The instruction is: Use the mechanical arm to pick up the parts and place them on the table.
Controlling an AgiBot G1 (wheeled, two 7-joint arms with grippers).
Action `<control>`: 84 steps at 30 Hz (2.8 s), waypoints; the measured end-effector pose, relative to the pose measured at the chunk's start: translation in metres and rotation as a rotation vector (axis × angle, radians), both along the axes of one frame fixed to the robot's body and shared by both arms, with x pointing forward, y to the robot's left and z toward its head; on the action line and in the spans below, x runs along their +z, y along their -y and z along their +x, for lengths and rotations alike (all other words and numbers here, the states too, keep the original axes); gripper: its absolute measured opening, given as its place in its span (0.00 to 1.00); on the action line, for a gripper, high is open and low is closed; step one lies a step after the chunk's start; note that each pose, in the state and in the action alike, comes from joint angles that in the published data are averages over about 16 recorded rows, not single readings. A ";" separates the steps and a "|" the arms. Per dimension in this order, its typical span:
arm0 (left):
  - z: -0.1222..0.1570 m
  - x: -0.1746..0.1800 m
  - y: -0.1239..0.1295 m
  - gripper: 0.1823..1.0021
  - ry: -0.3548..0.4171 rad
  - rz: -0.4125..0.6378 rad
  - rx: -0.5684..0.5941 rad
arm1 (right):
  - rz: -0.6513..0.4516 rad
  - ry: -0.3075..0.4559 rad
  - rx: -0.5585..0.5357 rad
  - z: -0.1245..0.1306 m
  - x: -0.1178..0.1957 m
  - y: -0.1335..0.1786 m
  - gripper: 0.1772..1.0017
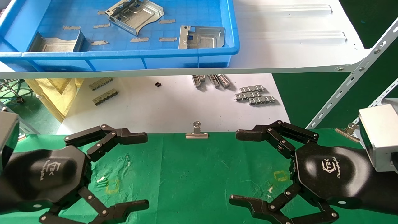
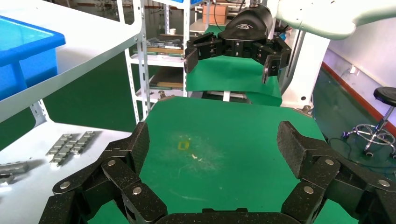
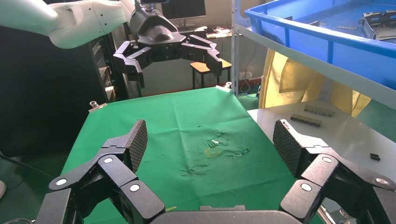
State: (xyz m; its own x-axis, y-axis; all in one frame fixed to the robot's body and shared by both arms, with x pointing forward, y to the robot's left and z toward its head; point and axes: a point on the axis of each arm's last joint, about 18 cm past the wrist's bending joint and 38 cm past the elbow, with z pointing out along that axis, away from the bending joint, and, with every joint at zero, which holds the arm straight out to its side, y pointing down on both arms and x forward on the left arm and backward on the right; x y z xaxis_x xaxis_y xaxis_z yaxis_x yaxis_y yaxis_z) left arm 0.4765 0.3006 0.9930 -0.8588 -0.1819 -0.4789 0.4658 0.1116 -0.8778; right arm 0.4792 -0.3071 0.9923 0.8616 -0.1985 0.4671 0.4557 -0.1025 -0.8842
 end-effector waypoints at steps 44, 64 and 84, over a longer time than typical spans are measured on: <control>0.000 0.000 0.000 1.00 0.000 0.000 0.000 | 0.000 0.000 0.000 0.000 0.000 0.000 0.89; 0.000 0.000 0.000 1.00 0.000 0.000 0.000 | 0.000 0.000 0.000 0.000 0.000 0.000 0.39; 0.006 0.014 0.001 1.00 0.030 -0.014 0.026 | 0.000 0.000 0.000 0.000 0.000 0.000 0.04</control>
State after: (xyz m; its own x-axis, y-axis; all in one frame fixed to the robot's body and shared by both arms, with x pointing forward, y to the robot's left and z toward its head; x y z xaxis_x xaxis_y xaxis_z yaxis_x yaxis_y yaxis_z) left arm 0.4823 0.2996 1.0071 -0.8393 -0.2104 -0.5012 0.4887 0.1117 -0.8653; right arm 0.4792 -0.3071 0.9923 0.8616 -0.1985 0.4671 0.4557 -0.1025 -0.8842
